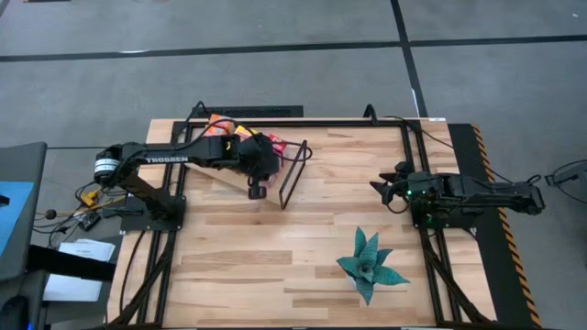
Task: Stack cereal on shelf
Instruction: Put the red cereal box aligned with the other red cereal boxes on the shelf
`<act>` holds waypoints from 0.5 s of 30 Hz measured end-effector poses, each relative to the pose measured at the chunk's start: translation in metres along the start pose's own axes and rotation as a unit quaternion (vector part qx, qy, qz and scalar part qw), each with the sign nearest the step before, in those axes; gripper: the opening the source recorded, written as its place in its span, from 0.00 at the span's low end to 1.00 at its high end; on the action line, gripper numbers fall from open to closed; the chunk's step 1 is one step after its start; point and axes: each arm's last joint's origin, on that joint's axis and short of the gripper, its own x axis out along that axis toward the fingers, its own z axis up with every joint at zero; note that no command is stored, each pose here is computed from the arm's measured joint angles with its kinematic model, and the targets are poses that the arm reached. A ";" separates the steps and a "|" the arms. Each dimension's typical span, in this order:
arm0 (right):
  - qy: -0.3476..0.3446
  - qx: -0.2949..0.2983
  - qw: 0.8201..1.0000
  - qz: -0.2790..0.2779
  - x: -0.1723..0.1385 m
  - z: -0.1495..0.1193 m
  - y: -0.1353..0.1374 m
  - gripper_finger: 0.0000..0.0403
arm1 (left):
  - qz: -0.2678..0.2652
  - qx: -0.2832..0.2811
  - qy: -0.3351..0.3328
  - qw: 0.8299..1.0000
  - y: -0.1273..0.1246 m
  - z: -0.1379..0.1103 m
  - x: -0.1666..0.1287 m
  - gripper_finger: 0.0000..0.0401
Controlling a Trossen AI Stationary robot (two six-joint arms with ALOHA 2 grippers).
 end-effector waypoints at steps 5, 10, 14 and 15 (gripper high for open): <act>0.000 0.000 1.000 0.000 0.000 0.000 0.000 0.79 | 0.010 0.001 0.006 1.000 0.000 -0.001 0.000 0.00; 0.000 0.001 1.000 0.000 0.000 0.000 0.000 0.79 | 0.010 0.001 0.004 1.000 0.001 0.000 0.000 0.00; 0.000 0.001 1.000 0.000 0.000 0.000 0.000 0.79 | 0.005 -0.012 0.000 1.000 0.000 0.002 -0.003 0.00; 0.000 0.001 1.000 0.000 0.000 0.000 0.000 0.79 | 0.006 -0.012 -0.005 1.000 -0.001 0.006 -0.006 0.00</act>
